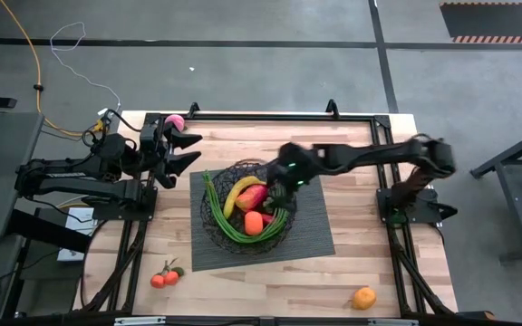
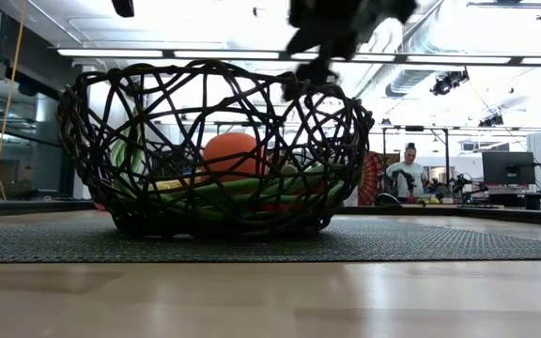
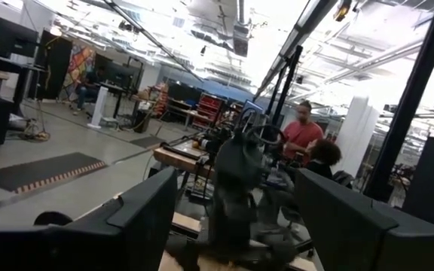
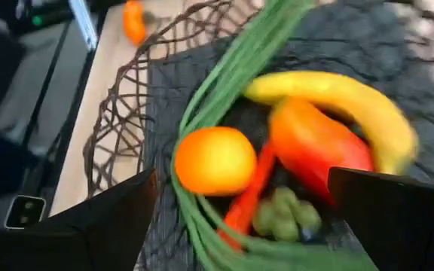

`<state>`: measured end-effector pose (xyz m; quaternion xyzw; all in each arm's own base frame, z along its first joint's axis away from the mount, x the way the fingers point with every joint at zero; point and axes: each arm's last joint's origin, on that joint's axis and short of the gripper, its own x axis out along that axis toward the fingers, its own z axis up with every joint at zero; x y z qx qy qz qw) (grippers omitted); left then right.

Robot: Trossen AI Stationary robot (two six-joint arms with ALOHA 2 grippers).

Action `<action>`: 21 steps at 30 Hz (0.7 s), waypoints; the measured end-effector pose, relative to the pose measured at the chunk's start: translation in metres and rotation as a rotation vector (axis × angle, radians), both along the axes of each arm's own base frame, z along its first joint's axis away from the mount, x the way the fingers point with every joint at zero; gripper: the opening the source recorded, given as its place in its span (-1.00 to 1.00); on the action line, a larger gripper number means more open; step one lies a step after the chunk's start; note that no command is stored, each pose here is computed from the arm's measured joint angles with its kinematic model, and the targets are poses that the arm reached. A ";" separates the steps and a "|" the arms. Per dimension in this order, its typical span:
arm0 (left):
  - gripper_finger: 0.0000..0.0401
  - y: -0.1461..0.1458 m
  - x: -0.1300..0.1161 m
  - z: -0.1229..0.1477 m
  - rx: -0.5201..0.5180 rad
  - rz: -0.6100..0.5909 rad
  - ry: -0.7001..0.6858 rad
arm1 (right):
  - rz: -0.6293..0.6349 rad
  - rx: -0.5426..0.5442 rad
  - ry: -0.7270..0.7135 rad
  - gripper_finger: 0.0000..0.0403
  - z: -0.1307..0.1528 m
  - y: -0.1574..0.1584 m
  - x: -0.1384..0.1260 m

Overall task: Build produce basket
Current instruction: Put the yellow lemon into the black mesh basket

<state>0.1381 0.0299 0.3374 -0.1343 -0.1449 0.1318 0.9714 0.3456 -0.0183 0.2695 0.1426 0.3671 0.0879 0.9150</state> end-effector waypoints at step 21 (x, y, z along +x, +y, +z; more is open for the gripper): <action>0.28 0.000 0.000 -0.001 -0.004 0.001 0.015 | -0.365 0.185 -0.875 0.83 0.034 0.000 -0.109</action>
